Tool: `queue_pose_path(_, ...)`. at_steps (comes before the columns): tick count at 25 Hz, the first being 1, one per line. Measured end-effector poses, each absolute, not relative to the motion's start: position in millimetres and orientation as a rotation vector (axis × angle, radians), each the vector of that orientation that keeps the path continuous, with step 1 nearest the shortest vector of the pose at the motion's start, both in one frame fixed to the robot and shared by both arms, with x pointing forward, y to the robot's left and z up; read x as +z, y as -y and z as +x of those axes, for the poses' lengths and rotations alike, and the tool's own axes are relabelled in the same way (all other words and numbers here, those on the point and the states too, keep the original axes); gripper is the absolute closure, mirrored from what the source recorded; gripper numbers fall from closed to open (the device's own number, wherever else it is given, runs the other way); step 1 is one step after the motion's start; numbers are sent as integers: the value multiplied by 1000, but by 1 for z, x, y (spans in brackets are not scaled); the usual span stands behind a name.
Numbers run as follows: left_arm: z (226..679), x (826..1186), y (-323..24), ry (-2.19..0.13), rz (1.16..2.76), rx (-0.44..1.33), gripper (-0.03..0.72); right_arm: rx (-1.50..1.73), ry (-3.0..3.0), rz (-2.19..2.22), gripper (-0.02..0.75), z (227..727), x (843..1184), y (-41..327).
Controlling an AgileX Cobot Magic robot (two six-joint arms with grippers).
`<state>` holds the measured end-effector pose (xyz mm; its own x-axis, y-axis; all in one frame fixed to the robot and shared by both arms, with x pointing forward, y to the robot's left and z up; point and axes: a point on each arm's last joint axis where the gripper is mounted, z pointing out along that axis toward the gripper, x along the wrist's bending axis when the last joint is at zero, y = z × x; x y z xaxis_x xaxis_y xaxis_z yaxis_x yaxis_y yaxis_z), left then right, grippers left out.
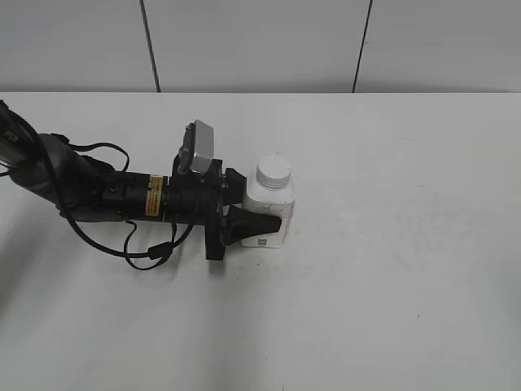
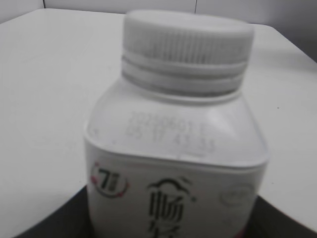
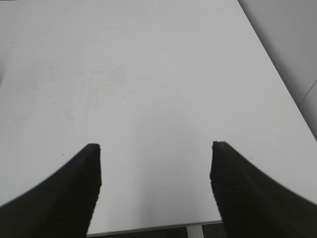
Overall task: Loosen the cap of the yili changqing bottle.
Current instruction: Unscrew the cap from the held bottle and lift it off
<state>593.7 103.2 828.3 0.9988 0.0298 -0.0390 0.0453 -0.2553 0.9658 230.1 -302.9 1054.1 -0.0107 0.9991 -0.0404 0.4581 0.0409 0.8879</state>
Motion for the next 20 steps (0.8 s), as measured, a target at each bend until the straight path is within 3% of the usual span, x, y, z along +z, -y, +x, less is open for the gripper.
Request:
queue_pose_path(9,594,828,-103,-55,1829,-14,312,894,-1596,1558,192,237,1057,302)
queue_pose_path(20,594,828,-103,-55,1829,-14,312,741,-1830,1788,192,302,1076,294)
